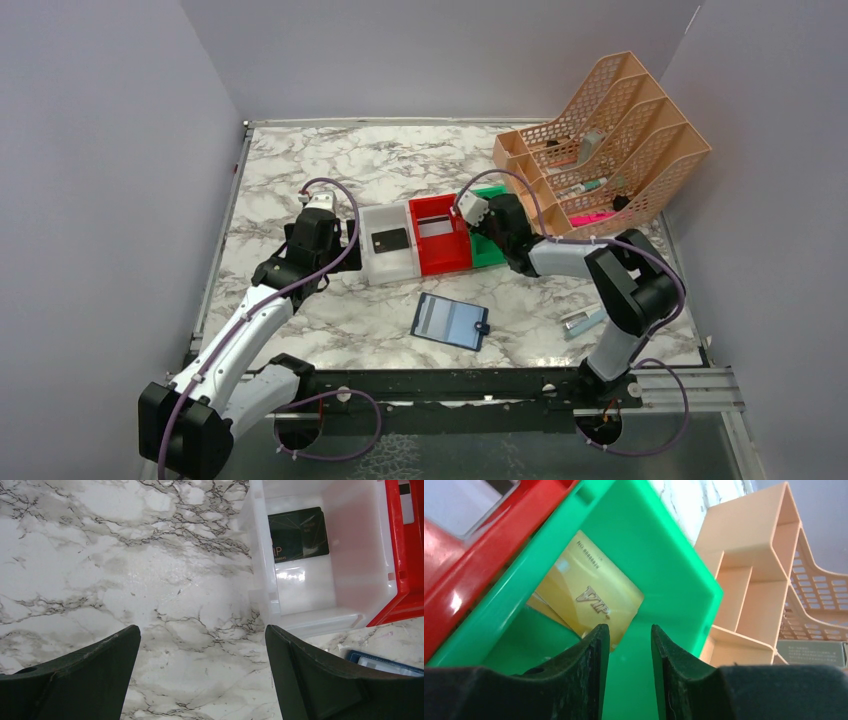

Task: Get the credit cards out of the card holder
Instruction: Place the credit card in the storage box.

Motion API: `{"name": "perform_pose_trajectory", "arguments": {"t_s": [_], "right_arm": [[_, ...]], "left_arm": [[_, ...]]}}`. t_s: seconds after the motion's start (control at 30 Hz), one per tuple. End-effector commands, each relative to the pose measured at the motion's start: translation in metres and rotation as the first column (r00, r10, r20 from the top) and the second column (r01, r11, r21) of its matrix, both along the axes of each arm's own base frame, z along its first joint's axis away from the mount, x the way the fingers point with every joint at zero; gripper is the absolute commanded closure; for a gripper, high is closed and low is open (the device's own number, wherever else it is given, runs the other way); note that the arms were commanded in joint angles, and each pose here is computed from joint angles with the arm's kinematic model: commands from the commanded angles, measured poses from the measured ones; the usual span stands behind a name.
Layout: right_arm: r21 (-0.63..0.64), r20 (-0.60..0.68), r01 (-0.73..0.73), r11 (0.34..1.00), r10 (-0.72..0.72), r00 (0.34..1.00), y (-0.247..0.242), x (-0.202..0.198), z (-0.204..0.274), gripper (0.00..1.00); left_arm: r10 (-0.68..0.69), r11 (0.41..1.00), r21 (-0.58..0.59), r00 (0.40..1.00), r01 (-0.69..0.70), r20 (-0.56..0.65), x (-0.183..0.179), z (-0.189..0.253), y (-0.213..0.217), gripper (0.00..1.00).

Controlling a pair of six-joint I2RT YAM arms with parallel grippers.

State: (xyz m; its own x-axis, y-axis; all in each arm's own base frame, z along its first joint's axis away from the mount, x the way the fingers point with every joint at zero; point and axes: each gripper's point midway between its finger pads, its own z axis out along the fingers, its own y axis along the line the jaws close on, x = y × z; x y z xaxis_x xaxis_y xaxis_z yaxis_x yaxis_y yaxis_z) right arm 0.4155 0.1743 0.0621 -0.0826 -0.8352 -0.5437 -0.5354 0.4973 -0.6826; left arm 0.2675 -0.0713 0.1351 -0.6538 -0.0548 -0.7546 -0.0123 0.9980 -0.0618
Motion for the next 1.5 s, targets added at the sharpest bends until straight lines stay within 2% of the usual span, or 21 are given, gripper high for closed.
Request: {"name": "perform_pose_trajectory", "arguments": {"t_s": [0.0,0.1,0.17,0.27,0.4,0.63,0.87,1.13,1.47], "right_arm": [[0.233,0.013,0.149,0.961,-0.157,0.988,0.004,0.011,0.045,0.6],[0.402,-0.177,0.3,0.865,-0.248,0.952,0.014,-0.002,0.052,0.7],[0.454,-0.339,0.431,0.78,-0.296,0.893,0.019,-0.017,0.046,0.75],[0.404,-0.545,0.569,0.716,-0.312,0.779,0.028,-0.042,0.025,0.86],[0.365,-0.639,0.666,0.651,-0.345,0.688,0.028,-0.057,0.001,0.94],[0.306,-0.671,0.724,0.618,-0.399,0.625,0.029,-0.052,-0.029,0.94],[0.26,-0.62,0.779,0.57,-0.52,0.587,0.012,-0.041,-0.045,0.94],[0.265,-0.497,0.809,0.524,-0.645,0.58,-0.012,-0.018,-0.043,0.91],[0.286,-0.498,0.804,0.521,-0.636,0.589,-0.005,-0.007,-0.044,0.91]], "left_arm": [[-0.02,1.0,-0.014,1.0,0.021,0.018,0.003,0.003,-0.004,0.01],[-0.022,1.0,-0.014,1.0,0.022,0.019,0.003,0.003,-0.004,0.01],[-0.021,1.0,-0.014,1.0,0.022,0.019,0.003,0.003,-0.003,0.01],[-0.022,1.0,-0.014,1.0,0.022,0.017,0.003,0.003,-0.004,0.01],[-0.026,1.0,-0.016,1.0,0.027,0.013,0.004,0.002,-0.005,0.01],[-0.024,1.0,-0.015,1.0,0.024,0.016,0.004,0.003,-0.004,0.01],[-0.025,1.0,-0.015,1.0,0.026,0.014,0.004,0.002,-0.004,0.01],[-0.026,1.0,-0.015,1.0,0.026,0.011,0.004,0.002,-0.005,0.01],[-0.025,1.0,-0.015,1.0,0.025,0.011,0.004,0.001,-0.004,0.01]]}}
